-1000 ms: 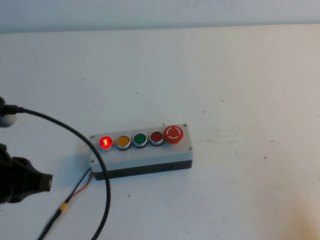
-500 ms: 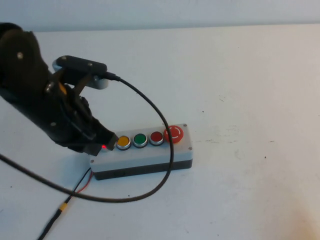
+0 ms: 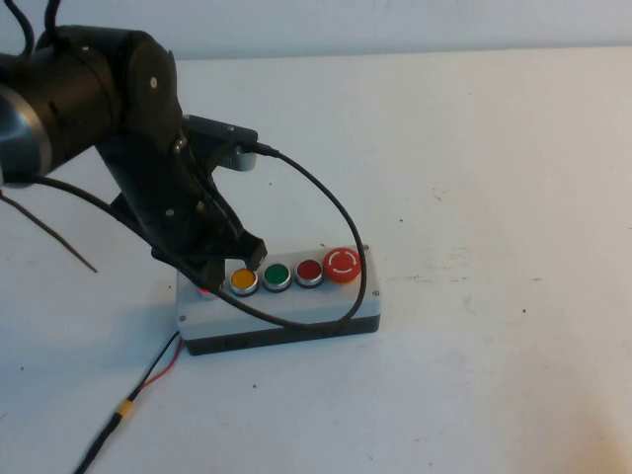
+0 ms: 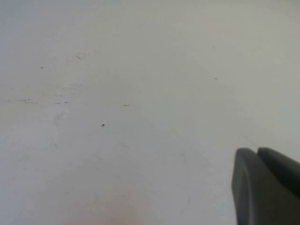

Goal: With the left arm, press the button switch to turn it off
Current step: Press the button to turn off

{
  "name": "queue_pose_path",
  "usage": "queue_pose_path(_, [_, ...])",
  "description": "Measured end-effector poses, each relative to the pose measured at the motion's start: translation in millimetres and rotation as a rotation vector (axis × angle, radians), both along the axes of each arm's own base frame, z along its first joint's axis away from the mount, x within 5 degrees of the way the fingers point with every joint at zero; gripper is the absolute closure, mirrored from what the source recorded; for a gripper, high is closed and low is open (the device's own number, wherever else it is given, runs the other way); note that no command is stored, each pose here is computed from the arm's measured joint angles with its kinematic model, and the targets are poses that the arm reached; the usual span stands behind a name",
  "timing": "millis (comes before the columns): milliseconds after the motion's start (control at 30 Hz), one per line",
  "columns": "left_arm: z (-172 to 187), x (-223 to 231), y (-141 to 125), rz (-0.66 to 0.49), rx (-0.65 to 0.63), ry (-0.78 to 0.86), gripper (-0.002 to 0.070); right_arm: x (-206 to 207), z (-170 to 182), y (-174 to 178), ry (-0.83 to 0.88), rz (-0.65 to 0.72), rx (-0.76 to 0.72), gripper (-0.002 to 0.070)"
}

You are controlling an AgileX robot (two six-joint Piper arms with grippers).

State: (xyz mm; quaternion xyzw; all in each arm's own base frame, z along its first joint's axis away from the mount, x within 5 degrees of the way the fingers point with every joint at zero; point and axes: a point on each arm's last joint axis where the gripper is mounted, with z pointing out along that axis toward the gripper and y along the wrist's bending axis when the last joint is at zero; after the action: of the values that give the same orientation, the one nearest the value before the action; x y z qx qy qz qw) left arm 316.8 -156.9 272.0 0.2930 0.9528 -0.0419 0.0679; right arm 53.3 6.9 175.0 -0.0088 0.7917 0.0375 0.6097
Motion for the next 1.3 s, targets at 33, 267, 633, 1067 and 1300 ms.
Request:
queue_pose_path(33, [-2.3, 1.1, 0.1, 0.000, 0.008, 0.003, 0.0677, 0.0, 0.0, 0.0, 0.000, 0.000, 0.000, 0.0692])
queue_pose_path(267, [-6.5, 7.3, 5.0, 0.024, 0.015, 0.009, 0.0677, 0.0, 0.0, 0.0, 0.000, 0.000, 0.000, 0.0692])
queue_pose_path(633, [-17.2, 15.6, 6.5, 0.049, 0.018, 0.018, 0.0677, 0.0, 0.0, 0.0, 0.000, 0.000, 0.000, 0.0692])
queue_pose_path(1067, [-18.6, 23.3, 11.9, 0.073, 0.016, 0.002, 0.0677, 0.0, 0.0, 0.0, 0.000, 0.000, 0.000, 0.0692])
queue_pose_path(1300, [-24.0, 25.2, 11.4, 0.074, 0.030, 0.035, 0.0677, 0.0, 0.0, 0.0, 0.000, 0.000, 0.000, 0.0692])
